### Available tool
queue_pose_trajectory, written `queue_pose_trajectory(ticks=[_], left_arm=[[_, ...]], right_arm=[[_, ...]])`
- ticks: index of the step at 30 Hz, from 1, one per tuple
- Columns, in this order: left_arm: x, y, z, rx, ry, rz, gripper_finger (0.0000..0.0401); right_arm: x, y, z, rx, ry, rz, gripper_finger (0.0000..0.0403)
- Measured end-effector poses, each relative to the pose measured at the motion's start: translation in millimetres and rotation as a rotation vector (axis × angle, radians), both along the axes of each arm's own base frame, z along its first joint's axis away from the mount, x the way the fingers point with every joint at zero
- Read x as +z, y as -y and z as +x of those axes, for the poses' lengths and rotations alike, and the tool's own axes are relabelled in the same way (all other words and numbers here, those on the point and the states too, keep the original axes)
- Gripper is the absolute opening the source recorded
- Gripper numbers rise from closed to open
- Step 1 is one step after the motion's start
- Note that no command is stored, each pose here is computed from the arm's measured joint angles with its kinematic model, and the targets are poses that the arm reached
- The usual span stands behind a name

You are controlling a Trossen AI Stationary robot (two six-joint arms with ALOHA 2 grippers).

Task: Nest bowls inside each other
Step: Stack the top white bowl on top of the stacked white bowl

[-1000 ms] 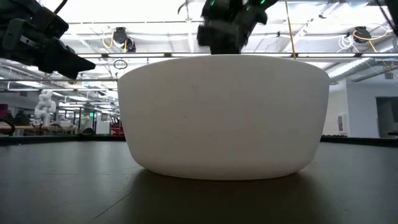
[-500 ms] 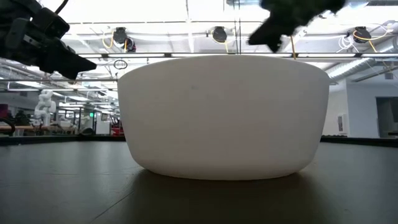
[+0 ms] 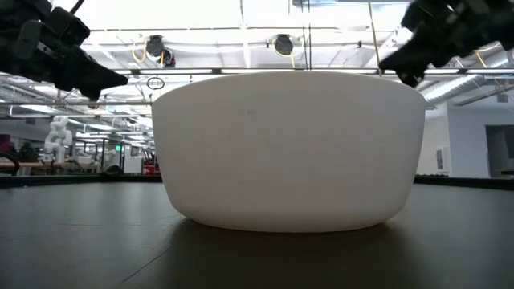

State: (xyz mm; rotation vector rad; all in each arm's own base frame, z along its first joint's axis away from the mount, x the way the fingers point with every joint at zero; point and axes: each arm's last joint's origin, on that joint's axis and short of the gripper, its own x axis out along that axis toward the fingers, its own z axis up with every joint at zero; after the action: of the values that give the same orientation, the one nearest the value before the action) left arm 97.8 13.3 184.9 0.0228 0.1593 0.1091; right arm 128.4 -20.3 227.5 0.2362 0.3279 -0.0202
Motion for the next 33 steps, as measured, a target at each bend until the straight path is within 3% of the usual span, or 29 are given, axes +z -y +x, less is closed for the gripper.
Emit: queue_pose_trajectory(ticks=[10,19,22,27,33], left_arm=[[2.7,-0.7,0.3,0.015,0.02,0.062,0.0006],[11.3,-4.5,0.3,0.147,0.11,0.053,0.0005],[14.3,-7.4,-0.3,0.255,0.143,0.039,0.0005],[22.6,-21.0,-2.1,0.586,0.143,-0.021,0.0003],[44.7,-46.3,15.0,0.626,0.022,-0.024,0.0002]], right_arm=[[-45.1,-5.0,-19.1,-0.007,0.111,0.031,0.0],[-61.8,-6.0,-24.6,-0.013,0.14,0.053,0.0],[-69.1,-6.1,-25.0,-0.016,0.137,0.062,0.0],[-65.3,-5.8,-23.4,-0.012,0.242,0.043,0.0],[-64.4,-5.8,-23.3,-0.004,0.256,0.016,0.0]])
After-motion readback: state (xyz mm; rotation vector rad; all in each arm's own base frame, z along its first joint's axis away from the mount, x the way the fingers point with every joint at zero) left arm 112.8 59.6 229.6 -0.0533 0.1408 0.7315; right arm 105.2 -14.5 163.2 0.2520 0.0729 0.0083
